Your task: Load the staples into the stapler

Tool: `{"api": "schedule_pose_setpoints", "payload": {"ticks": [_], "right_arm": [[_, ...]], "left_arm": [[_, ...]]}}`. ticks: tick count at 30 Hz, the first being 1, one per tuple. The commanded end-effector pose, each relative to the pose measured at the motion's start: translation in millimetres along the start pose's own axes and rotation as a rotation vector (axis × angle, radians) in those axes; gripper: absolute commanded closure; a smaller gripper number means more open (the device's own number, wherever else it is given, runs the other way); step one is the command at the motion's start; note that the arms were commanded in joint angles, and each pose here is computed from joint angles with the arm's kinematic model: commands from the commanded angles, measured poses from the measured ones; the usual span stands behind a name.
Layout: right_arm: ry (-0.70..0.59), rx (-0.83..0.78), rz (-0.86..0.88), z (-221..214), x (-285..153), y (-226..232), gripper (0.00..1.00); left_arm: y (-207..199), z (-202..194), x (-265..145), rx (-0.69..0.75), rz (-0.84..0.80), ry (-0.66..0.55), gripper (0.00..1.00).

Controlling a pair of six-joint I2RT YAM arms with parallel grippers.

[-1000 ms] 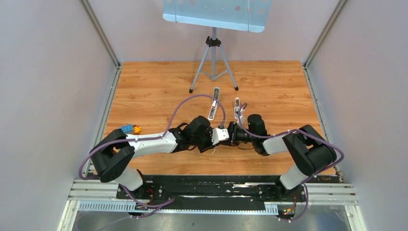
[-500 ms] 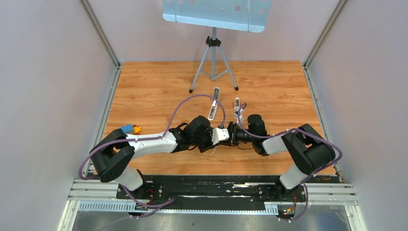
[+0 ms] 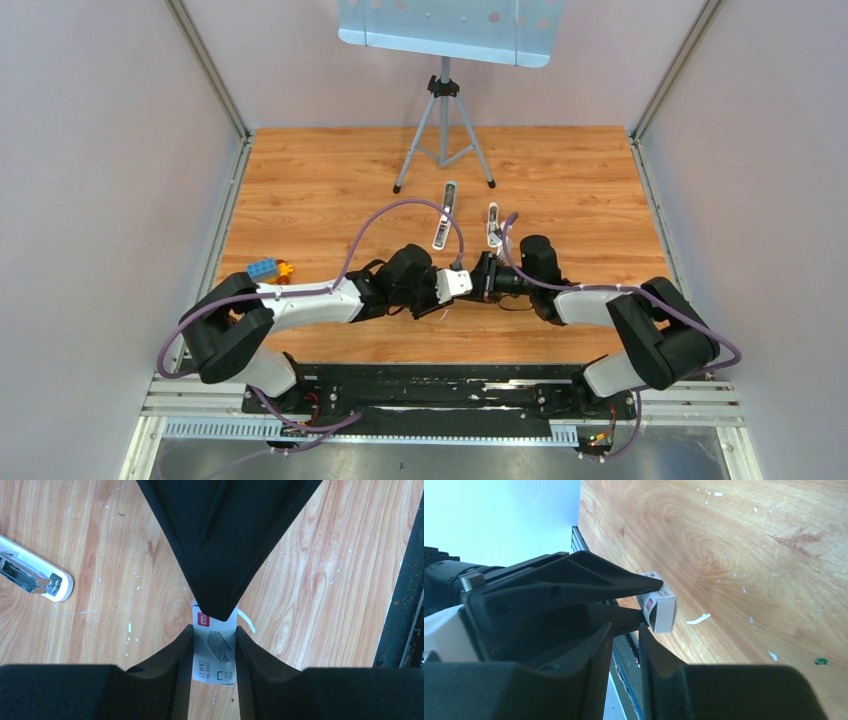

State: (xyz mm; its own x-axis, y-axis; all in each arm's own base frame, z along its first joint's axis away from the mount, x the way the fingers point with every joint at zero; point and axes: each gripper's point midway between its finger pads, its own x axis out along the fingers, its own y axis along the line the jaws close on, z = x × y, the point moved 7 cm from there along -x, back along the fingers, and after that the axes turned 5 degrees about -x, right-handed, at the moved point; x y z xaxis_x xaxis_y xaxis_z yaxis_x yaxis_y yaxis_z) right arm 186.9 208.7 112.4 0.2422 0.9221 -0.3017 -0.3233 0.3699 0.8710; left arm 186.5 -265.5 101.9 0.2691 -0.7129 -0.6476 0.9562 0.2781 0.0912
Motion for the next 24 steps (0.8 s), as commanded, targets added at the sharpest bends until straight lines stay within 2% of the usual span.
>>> {"api": "schedule_pose_setpoints", "payload": {"ticks": [1,24], "right_arm": [[0.005,-0.025,-0.022,0.7,-5.3,0.7,0.70],[0.007,-0.014,-0.022,2.9,1.2,-5.3,0.68]], "left_arm": [[1.6,5.5,-3.3,0.019,0.017,-0.040,0.67],[-0.3,20.6,-3.7,0.016,-0.022,-0.092,0.67]]}}
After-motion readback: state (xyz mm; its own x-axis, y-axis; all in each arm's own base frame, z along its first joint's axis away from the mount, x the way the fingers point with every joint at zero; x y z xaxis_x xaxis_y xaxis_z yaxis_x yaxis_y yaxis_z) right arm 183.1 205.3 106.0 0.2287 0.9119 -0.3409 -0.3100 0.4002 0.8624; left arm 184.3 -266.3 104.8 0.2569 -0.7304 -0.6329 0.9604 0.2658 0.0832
